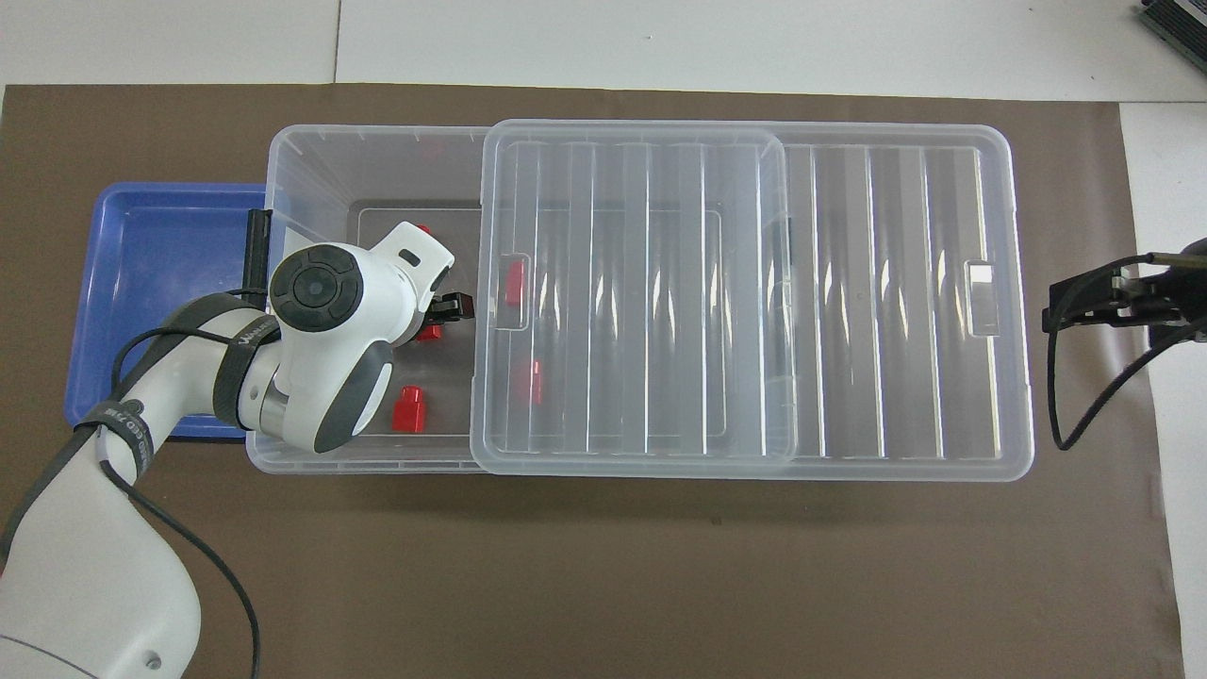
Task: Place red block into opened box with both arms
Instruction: 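Lower the red block into the box and open the left gripper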
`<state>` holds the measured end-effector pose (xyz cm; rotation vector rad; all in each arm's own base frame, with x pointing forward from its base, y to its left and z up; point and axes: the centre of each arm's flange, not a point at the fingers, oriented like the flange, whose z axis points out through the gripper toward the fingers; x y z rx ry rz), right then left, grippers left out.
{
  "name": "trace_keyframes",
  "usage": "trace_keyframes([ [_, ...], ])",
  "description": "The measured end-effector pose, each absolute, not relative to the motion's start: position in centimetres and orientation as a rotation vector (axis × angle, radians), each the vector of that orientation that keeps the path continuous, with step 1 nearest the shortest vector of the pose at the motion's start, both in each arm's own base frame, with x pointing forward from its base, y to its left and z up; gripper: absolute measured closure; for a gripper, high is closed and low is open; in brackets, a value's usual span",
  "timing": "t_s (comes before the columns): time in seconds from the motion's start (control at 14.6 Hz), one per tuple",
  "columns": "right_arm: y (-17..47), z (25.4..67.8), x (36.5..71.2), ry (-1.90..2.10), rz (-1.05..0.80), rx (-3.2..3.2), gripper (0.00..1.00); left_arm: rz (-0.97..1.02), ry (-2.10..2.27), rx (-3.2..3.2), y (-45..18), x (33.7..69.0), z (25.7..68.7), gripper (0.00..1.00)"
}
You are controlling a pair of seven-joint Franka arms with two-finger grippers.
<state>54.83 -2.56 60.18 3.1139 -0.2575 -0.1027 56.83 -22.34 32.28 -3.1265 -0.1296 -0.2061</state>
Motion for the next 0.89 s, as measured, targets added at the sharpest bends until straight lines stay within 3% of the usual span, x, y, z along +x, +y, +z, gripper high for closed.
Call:
trace_keyframes([
  [0.89,-2.6,60.2,54.8,-0.257,-0.103,3.114,0.0,-0.13,-0.225,-3.066,-20.2,58.1,47.0,0.0],
])
